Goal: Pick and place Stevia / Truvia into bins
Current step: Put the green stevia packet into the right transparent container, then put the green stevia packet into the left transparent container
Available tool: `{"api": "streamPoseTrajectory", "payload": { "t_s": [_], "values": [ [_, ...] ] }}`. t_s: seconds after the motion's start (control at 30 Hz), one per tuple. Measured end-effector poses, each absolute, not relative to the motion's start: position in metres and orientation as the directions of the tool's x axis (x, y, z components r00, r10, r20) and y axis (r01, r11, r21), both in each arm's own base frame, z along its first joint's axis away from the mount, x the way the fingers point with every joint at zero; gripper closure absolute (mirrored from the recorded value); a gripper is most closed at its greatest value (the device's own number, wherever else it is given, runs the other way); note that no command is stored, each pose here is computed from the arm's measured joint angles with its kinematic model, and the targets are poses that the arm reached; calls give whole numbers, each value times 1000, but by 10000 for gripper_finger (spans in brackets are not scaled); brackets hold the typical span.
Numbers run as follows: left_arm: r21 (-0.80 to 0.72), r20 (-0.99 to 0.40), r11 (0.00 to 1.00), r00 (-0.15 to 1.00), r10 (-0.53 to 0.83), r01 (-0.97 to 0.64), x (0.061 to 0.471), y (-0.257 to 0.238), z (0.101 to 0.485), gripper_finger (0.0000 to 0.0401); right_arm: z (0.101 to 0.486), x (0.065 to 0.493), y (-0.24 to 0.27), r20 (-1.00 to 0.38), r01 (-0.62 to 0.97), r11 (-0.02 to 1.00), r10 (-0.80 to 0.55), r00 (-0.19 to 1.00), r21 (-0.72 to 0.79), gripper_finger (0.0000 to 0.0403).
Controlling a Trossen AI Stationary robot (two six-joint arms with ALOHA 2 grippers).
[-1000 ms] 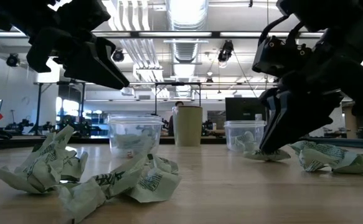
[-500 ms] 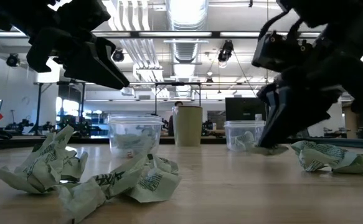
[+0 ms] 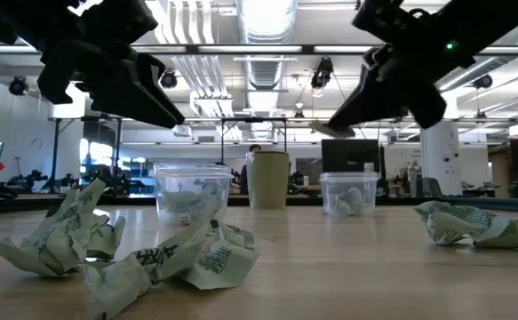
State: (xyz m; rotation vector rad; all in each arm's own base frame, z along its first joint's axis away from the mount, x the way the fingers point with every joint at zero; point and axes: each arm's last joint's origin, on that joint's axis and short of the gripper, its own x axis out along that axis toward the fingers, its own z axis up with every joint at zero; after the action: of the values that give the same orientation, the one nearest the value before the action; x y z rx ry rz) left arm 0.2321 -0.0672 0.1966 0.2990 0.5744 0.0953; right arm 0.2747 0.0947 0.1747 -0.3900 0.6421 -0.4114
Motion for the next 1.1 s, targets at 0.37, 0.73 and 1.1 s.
{"api": "streamPoseTrajectory", "payload": {
  "t_s": [0.37, 0.73, 1.1],
  "values": [
    [305, -521, 952, 836, 171, -5, 232, -67, 197, 283, 173, 269, 49, -504, 450, 737, -675, 539, -505, 394],
    [305, -522, 952, 836, 171, -5, 232, -67, 196, 283, 169, 267, 35, -534, 503, 716, -697, 478, -484, 388],
    [305, -523, 952, 835, 171, -5, 232, -67, 196, 283, 168, 266, 35, -543, 493, 722, -691, 478, -485, 323]
  ]
}}
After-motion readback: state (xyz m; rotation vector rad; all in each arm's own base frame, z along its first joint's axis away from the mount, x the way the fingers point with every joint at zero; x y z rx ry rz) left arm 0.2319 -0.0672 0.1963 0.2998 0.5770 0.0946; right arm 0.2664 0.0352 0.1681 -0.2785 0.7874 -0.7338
